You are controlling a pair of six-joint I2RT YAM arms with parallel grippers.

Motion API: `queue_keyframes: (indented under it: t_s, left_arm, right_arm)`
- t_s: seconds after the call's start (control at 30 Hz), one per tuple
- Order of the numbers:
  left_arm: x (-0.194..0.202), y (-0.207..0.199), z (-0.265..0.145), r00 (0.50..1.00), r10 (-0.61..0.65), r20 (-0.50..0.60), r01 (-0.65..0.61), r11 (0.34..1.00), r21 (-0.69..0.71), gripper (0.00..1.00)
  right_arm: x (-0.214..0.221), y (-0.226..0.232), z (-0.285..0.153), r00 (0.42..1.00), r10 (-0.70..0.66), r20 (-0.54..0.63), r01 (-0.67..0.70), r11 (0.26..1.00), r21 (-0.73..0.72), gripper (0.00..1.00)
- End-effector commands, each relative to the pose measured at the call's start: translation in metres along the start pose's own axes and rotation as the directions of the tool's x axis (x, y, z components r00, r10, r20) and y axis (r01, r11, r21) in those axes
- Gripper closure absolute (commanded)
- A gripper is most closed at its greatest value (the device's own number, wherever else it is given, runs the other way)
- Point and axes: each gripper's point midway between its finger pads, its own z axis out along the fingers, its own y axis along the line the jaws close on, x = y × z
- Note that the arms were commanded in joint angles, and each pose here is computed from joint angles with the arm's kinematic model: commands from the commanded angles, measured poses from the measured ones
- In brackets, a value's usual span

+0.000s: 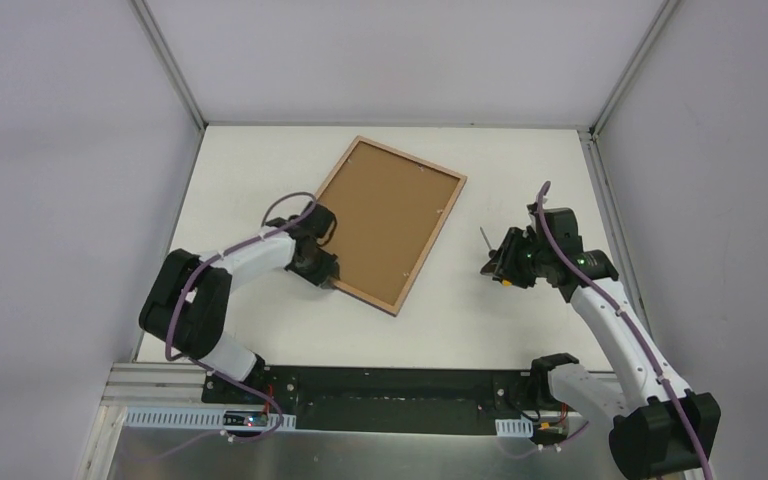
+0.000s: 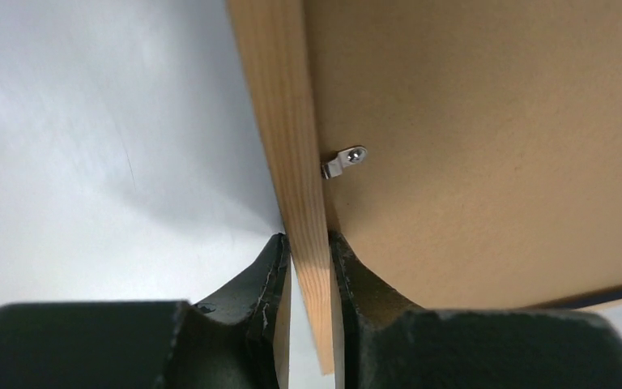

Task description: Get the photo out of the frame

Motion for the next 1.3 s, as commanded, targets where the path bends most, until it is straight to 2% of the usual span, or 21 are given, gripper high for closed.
queue_keyframes:
  t_s: [0.0, 0.03, 0.07, 0.2, 0.23, 0.3, 0.4, 0.47, 0.53, 0.6, 0.63, 0.67, 0.77, 0.9, 0.97, 1.03, 1.27]
  left_arm:
    - [0.059, 0.019, -0.011, 0.990, -0.138, -0.012, 0.137, 0.989, -0.062, 1.00]
    - [0.068, 0.019, -0.012, 0.992, -0.126, -0.013, 0.125, 0.990, -0.060, 1.00]
    - [0.078, 0.019, -0.014, 0.993, -0.115, -0.024, 0.113, 0.992, -0.056, 0.92]
    - [0.102, 0.006, -0.032, 0.995, -0.042, -0.091, 0.042, 0.999, 0.000, 0.43]
    - [0.105, 0.000, -0.038, 0.994, -0.013, -0.105, 0.016, 1.000, 0.026, 0.34]
    - [0.106, -0.009, -0.052, 0.988, 0.106, -0.110, -0.096, 0.992, 0.087, 0.25]
    - [0.107, -0.023, -0.077, 0.957, 0.274, -0.098, -0.252, 0.949, 0.190, 0.23]
    - [0.098, -0.034, -0.091, 0.910, 0.415, -0.018, -0.397, 0.882, 0.254, 0.20]
    - [0.084, -0.045, -0.101, 0.819, 0.568, 0.078, -0.564, 0.776, 0.282, 0.17]
    - [0.062, -0.050, -0.105, 0.690, 0.706, 0.158, -0.719, 0.643, 0.264, 0.17]
    - [0.051, -0.049, -0.105, 0.640, 0.746, 0.185, -0.764, 0.595, 0.248, 0.17]
    - [0.039, -0.048, -0.104, 0.613, 0.764, 0.201, -0.788, 0.570, 0.233, 0.15]
    - [-0.002, -0.043, -0.091, 0.596, 0.781, 0.187, -0.800, 0.560, 0.215, 0.13]
    - [-0.052, -0.040, -0.066, 0.515, 0.840, 0.172, -0.857, 0.503, 0.108, 0.12]
    - [-0.069, -0.037, -0.051, 0.522, 0.842, 0.136, -0.853, 0.515, 0.082, 0.12]
    - [-0.075, -0.038, -0.038, 0.544, 0.833, 0.097, -0.837, 0.531, 0.134, 0.13]
    - [-0.072, -0.038, -0.006, 0.560, 0.828, -0.026, -0.796, 0.547, 0.260, 0.20]
  right_arm:
    - [-0.011, 0.019, -0.014, 0.998, -0.027, 0.054, 0.030, 0.997, -0.073, 1.00]
    - [-0.010, 0.020, -0.013, 0.998, -0.029, 0.047, 0.033, 0.996, -0.080, 1.00]
    - [-0.008, 0.021, -0.012, 0.999, -0.032, 0.036, 0.035, 0.995, -0.089, 1.00]
    - [-0.003, 0.020, -0.009, 0.999, -0.034, 0.000, 0.034, 0.995, -0.089, 1.00]
    - [-0.003, 0.020, -0.007, 0.999, -0.035, 0.003, 0.035, 0.995, -0.091, 1.00]
    - [-0.004, 0.020, -0.002, 1.000, -0.028, 0.008, 0.029, 0.995, -0.098, 1.00]
    - [-0.004, 0.017, 0.003, 1.000, -0.012, 0.001, 0.012, 0.996, -0.086, 1.00]
    - [-0.003, 0.020, 0.005, 1.000, -0.006, -0.005, 0.005, 0.995, -0.102, 1.00]
    - [-0.001, 0.022, 0.007, 1.000, -0.008, -0.015, 0.006, 0.993, -0.122, 1.00]
    - [0.001, 0.022, 0.007, 1.000, -0.011, -0.026, 0.008, 0.993, -0.120, 1.00]
    - [0.002, 0.022, 0.005, 0.999, -0.011, -0.032, 0.007, 0.993, -0.117, 1.00]
    - [0.003, 0.022, 0.002, 0.999, -0.010, -0.035, 0.006, 0.993, -0.118, 1.00]
    - [0.006, 0.026, -0.005, 0.999, -0.006, -0.037, 0.001, 0.991, -0.135, 1.00]
    - [0.011, 0.027, -0.012, 0.999, -0.008, -0.042, 0.002, 0.991, -0.137, 1.00]
    - [0.012, 0.027, -0.015, 0.999, -0.012, -0.043, 0.006, 0.990, -0.138, 1.00]
    - [0.011, 0.029, -0.016, 0.999, -0.015, -0.046, 0.008, 0.990, -0.144, 1.00]
    - [0.007, 0.035, -0.018, 0.998, -0.045, -0.052, 0.037, 0.987, -0.156, 1.00]
